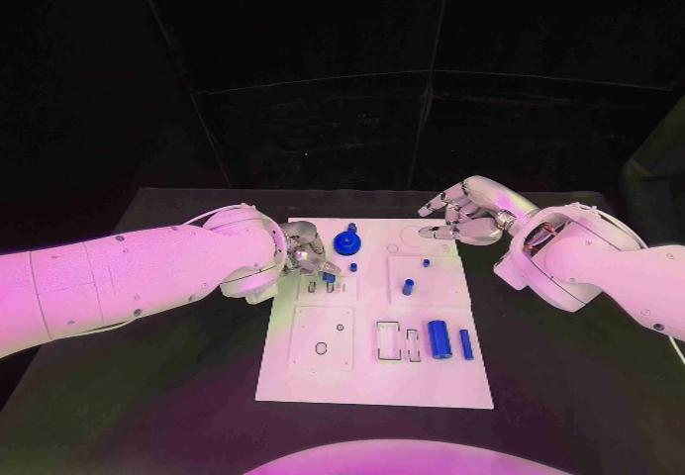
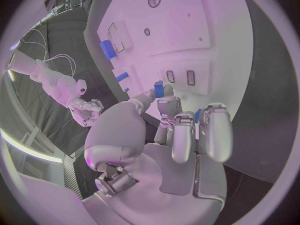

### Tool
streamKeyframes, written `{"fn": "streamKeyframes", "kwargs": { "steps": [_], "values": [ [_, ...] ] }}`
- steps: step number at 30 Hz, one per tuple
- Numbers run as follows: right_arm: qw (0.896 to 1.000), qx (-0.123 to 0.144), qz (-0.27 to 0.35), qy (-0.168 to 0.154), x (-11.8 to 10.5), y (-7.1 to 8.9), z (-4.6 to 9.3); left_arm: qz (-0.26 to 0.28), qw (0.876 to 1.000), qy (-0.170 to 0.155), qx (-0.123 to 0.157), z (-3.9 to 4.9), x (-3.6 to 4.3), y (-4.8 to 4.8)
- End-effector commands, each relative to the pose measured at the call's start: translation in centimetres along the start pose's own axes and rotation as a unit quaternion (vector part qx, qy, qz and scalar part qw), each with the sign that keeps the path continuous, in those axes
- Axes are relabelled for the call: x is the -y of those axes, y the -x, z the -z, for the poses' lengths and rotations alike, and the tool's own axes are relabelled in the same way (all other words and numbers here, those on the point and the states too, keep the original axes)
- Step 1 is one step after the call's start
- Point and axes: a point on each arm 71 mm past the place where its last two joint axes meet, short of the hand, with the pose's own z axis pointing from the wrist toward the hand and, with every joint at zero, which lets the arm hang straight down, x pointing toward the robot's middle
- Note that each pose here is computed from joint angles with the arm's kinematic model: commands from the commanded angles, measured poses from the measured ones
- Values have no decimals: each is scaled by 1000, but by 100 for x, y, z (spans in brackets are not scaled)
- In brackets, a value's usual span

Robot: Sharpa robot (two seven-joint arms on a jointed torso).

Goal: Assemble the parts on the task board

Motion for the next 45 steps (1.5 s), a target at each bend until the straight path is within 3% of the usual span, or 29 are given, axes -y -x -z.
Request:
{"fn": "streamKeyframes", "kwargs": {
  "steps": [1,14,30,45],
  "values": [
    [1000,2,-2,4,-14,11,-4,-18,999,-8,39,-9,13,34],
    [1000,1,-6,5,-22,3,-11,-49,999,-3,19,-67,5,-80],
    [1000,-1,-6,6,-25,-4,-20,-75,997,3,-12,-75,-33,-181],
    [1000,-2,-6,7,-26,-7,-24,-78,997,4,-17,-73,-38,-198]
  ]
}}
